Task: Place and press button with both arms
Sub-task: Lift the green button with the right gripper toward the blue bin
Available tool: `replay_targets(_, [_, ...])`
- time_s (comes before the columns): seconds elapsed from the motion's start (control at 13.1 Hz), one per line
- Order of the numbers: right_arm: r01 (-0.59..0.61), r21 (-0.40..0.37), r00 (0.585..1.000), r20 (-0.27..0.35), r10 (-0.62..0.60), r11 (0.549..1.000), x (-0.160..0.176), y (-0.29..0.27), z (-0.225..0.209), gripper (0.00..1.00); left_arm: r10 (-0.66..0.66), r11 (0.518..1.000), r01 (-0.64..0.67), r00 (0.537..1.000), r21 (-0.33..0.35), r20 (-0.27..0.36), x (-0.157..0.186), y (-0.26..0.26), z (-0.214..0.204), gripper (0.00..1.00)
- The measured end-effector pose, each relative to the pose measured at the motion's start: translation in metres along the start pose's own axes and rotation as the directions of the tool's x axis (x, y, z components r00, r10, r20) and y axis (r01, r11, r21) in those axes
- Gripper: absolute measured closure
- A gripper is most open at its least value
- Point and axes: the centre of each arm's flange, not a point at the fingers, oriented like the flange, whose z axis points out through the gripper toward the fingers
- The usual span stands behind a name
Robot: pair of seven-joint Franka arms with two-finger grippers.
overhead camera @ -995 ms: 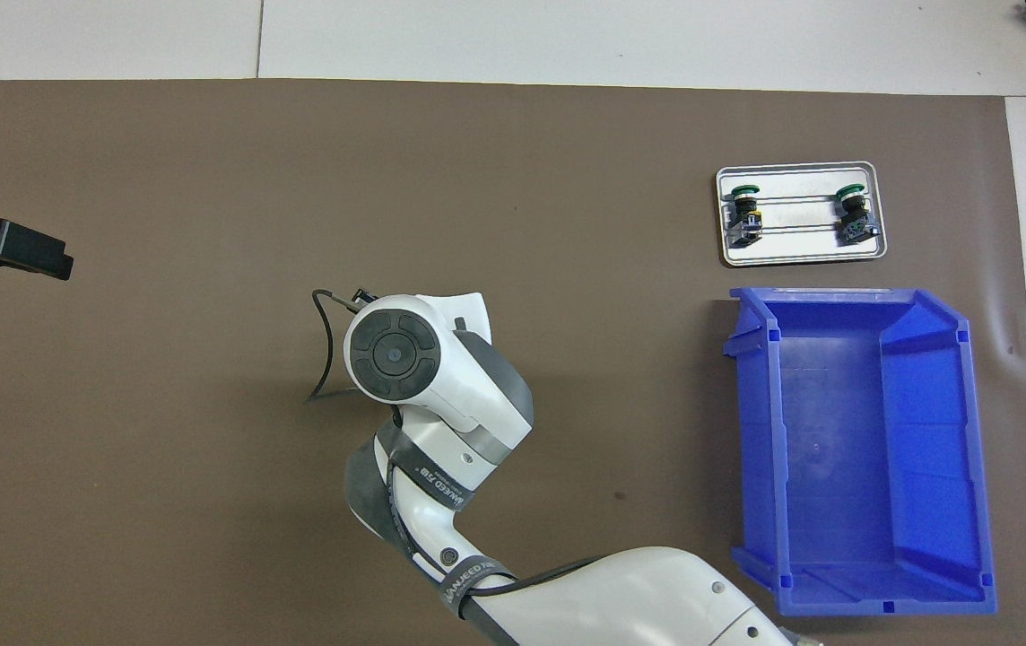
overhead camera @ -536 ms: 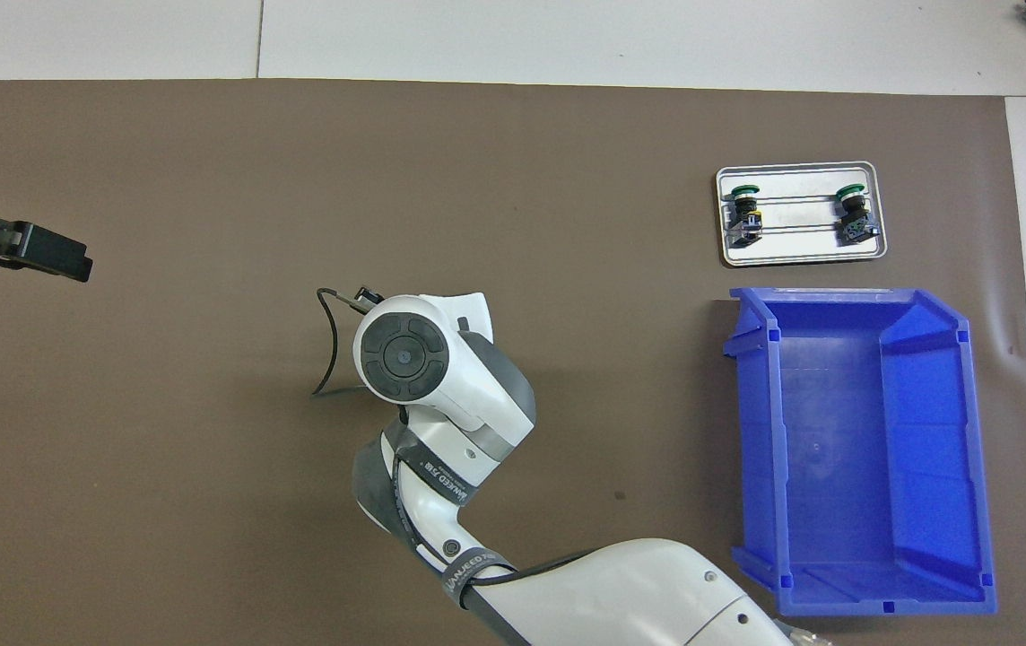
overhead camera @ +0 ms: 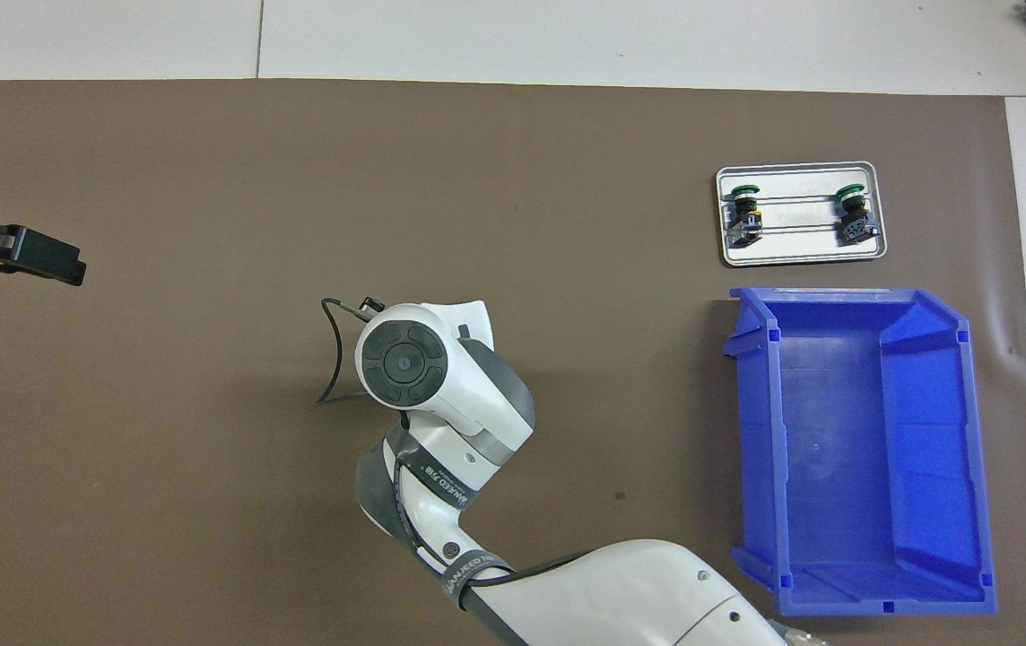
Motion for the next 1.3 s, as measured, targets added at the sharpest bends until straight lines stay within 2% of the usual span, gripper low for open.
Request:
replay_targets(0.08, [0.007,-0.001,1.0,0.0,-0.007,1.0,-0.001,0.0,0.0,0.53,-0.003,1.0,0.003,1.0,0.0,0.001,-0.001,-0.002,0.0,0.0])
replay_targets(0.15, [0.012,-0.001,1.0,0.0,-0.012,1.0,-0.002,0.0,0.0,0.56,-0.004,1.0,0.004,1.0,0.0,0.002,-0.001,-0.002,0.001,0.0])
replay_targets(0.38, [0.018,0.001,1.0,-0.004,-0.018,1.0,0.002,0.0,-0.002,0.56,-0.004,1.0,0.004,1.0,0.0,0.002,-0.001,-0.002,0.001,0.0])
replay_targets(0.54, [0.045,-0.007,0.999,-0.016,-0.045,0.999,0.026,0.003,-0.015,0.56,-0.004,1.0,0.004,1.0,0.0,0.002,-0.001,-0.002,0.001,0.0])
replay_targets(0.61, [0.06,-0.016,0.998,-0.021,-0.061,0.998,0.048,0.007,-0.032,0.56,-0.004,1.0,0.004,1.0,0.0,0.002,-0.001,-0.002,0.001,0.0])
replay_targets(0.84, [0.135,-0.07,0.99,-0.02,-0.137,0.988,0.135,0.041,-0.119,0.56,-0.004,1.0,0.004,1.0,0.0,0.002,-0.001,-0.002,0.001,0.0])
replay_targets(1.07, [0.247,-0.13,0.969,0.025,-0.246,0.96,0.214,0.104,-0.191,0.56,-0.004,1.0,0.004,1.0,0.0,0.002,-0.001,-0.002,0.0,0.0])
replay_targets(1.3, [0.372,-0.167,0.928,0.091,-0.361,0.913,0.29,0.193,-0.23,0.56,-0.004,1.0,0.004,1.0,0.0,0.002,-0.001,-0.002,0.0,0.0])
